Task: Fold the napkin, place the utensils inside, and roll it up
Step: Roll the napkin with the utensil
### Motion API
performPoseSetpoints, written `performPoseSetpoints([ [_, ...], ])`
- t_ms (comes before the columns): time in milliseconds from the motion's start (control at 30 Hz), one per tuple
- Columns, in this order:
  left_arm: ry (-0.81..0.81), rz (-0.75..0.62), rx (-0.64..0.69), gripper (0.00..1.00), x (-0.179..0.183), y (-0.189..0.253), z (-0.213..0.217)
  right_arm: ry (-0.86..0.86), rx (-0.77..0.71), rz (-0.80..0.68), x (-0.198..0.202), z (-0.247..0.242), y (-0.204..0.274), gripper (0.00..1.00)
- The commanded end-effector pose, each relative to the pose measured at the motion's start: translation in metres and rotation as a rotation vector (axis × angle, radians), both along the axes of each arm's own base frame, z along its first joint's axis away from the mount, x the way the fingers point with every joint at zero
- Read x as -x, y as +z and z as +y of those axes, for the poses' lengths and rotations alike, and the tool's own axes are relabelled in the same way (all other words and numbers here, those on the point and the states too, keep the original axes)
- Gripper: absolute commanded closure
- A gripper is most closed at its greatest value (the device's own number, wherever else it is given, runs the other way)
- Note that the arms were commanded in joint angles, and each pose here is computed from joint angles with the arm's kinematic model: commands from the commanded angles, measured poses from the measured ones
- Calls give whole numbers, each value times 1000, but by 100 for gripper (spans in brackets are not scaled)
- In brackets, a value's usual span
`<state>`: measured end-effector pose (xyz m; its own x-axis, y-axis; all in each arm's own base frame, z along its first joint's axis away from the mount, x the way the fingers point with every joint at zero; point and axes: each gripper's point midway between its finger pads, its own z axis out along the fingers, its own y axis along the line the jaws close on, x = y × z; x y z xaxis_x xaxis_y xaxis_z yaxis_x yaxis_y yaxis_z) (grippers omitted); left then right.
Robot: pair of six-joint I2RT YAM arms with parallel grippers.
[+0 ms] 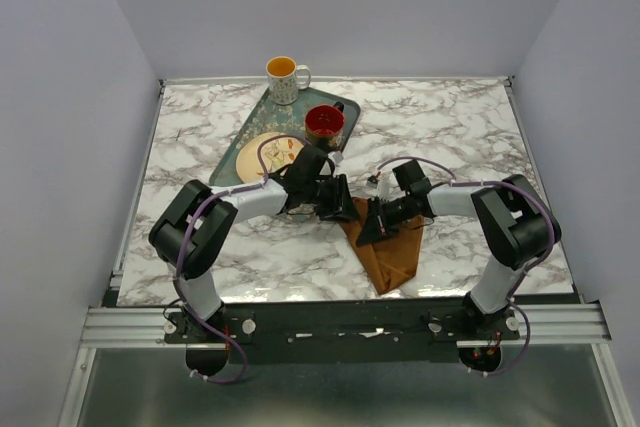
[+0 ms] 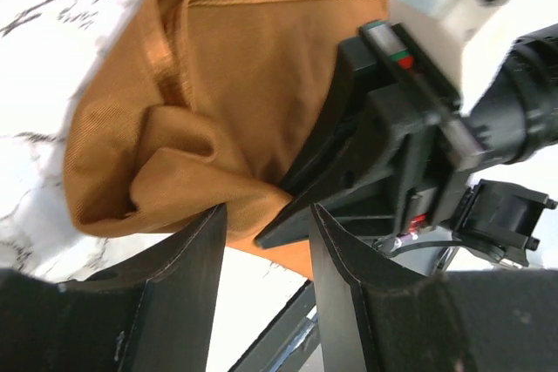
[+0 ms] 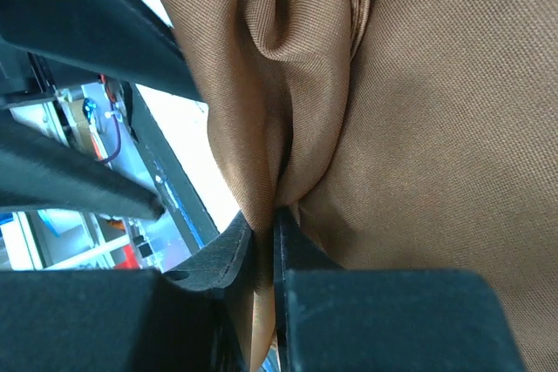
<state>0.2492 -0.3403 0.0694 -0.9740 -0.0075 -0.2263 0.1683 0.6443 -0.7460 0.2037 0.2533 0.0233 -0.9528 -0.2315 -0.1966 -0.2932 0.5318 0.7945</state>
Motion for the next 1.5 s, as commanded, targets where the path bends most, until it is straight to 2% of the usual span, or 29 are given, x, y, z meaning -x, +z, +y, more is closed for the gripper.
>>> performPoseSetpoints([
  [0, -21, -32, 24, 49, -6, 6, -15, -45, 107, 19, -4, -12, -21, 79],
  [200, -1, -10, -13, 50, -9, -11, -14, -60, 147, 26, -4, -17, -24, 71],
  [367, 11, -11, -41, 51, -13, -21, -13, -78, 172, 0, -7, -21, -21, 59],
  [567, 17, -1, -59, 53, -14, -36, -13, -102, 197, -38, -14, -24, -11, 52],
  [967, 11, 9, -93, 56, -12, -57, -9, -116, 383, -141, -17, -57, 3, 43],
  [1200, 9, 17, -103, 56, -12, -62, -8, -172, 492, -352, -20, -67, 35, 41],
  [1233, 9, 17, -106, 56, -12, -63, -8, -200, 549, -399, -24, -73, 35, 41],
  [1300, 8, 19, -110, 57, -11, -65, -8, -165, 563, -478, -11, -58, 45, 41],
  [1467, 7, 19, -117, 57, -11, -67, -6, -119, 752, -664, 2, -43, 47, 43],
])
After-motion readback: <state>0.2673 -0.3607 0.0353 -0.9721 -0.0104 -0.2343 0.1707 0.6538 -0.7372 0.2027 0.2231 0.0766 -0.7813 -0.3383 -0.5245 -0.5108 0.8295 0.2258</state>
